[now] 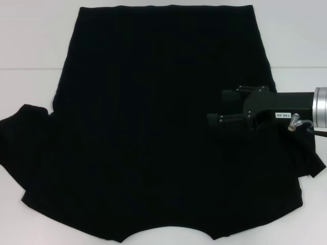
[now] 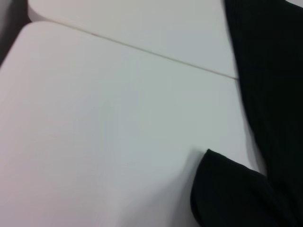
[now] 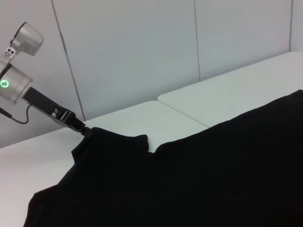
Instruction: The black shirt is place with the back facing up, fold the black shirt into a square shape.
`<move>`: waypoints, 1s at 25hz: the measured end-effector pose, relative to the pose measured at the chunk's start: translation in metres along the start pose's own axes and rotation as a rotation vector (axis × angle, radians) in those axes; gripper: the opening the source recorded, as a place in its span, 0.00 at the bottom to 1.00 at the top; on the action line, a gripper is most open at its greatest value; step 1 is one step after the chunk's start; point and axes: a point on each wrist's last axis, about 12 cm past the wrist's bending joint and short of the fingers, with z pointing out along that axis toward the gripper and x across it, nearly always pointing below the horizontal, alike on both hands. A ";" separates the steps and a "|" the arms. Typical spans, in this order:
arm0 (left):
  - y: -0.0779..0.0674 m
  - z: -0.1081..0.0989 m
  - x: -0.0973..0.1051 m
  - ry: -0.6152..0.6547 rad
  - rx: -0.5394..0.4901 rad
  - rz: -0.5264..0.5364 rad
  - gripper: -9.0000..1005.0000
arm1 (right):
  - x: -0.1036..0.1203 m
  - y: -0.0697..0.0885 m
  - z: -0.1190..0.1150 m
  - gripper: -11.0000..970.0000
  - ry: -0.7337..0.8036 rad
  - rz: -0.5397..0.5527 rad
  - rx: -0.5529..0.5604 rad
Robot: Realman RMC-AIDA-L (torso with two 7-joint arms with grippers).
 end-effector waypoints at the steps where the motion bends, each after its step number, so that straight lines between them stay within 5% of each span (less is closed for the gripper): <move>1: 0.000 0.000 -0.001 -0.003 -0.007 0.003 0.03 | 0.000 0.000 0.000 0.95 0.000 0.000 -0.001; 25: 0.000 0.003 -0.016 -0.060 -0.061 0.043 0.03 | -0.001 0.004 0.006 0.95 -0.006 0.003 -0.014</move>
